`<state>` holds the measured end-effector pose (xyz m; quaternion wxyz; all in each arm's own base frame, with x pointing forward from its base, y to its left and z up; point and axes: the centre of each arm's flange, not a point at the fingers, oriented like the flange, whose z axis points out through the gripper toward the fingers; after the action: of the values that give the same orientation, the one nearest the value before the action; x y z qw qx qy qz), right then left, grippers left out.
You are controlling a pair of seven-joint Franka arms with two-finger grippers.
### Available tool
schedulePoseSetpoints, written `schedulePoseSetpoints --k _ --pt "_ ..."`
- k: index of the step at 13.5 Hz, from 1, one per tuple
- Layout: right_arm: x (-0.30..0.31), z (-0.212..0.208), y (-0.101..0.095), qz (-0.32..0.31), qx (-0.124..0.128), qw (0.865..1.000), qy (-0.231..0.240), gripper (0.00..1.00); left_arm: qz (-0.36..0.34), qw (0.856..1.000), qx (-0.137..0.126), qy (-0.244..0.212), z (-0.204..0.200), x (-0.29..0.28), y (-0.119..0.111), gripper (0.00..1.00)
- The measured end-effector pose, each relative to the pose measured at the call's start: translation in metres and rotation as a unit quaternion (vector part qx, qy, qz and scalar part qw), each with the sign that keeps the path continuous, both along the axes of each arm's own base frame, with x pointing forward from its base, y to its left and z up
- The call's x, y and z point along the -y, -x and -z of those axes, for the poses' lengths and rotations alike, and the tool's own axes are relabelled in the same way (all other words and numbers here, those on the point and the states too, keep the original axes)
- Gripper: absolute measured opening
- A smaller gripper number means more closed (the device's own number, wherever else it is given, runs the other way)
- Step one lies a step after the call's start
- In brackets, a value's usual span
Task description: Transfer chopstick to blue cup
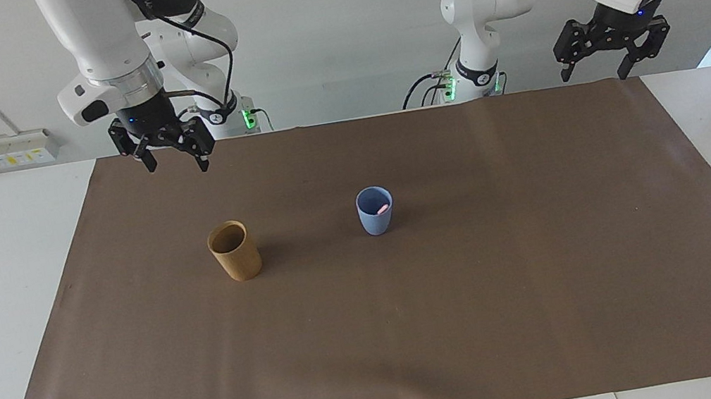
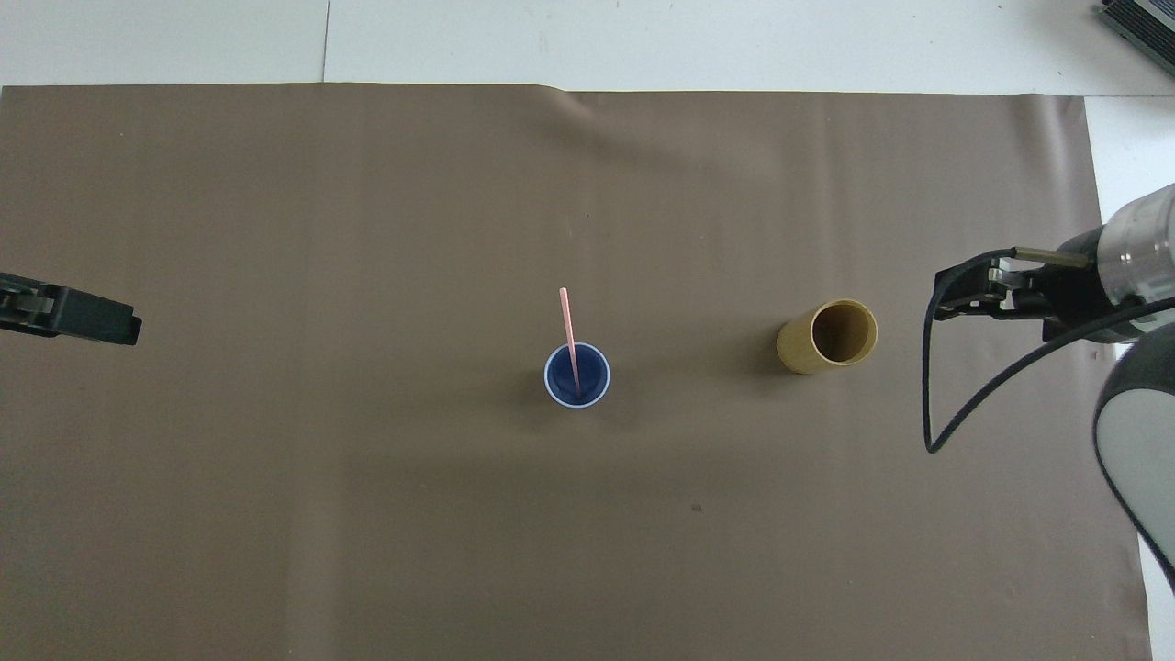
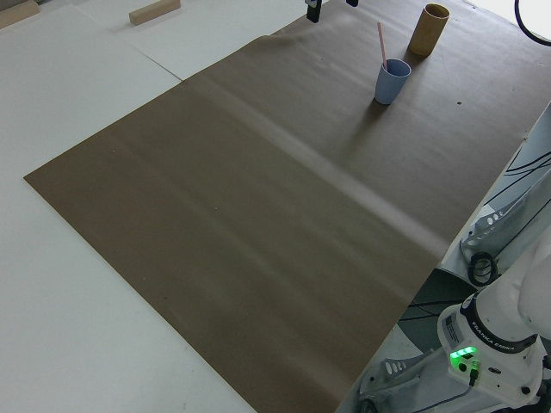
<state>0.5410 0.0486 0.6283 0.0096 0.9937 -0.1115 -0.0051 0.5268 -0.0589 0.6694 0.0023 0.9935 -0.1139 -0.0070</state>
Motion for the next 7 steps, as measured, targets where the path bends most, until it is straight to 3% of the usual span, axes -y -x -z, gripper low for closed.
schedulePoseSetpoints --k 5,7 --pt "0.037 -0.02 0.004 0.009 -0.005 1.0 -0.018 1.0 0.0 1.0 0.0 0.0 0.0 0.0 0.0 1.0" --pt "0.043 -0.028 0.006 -0.018 -0.003 1.0 -0.006 1.0 0.0 1.0 0.0 0.0 0.0 0.0 0.0 1.0"
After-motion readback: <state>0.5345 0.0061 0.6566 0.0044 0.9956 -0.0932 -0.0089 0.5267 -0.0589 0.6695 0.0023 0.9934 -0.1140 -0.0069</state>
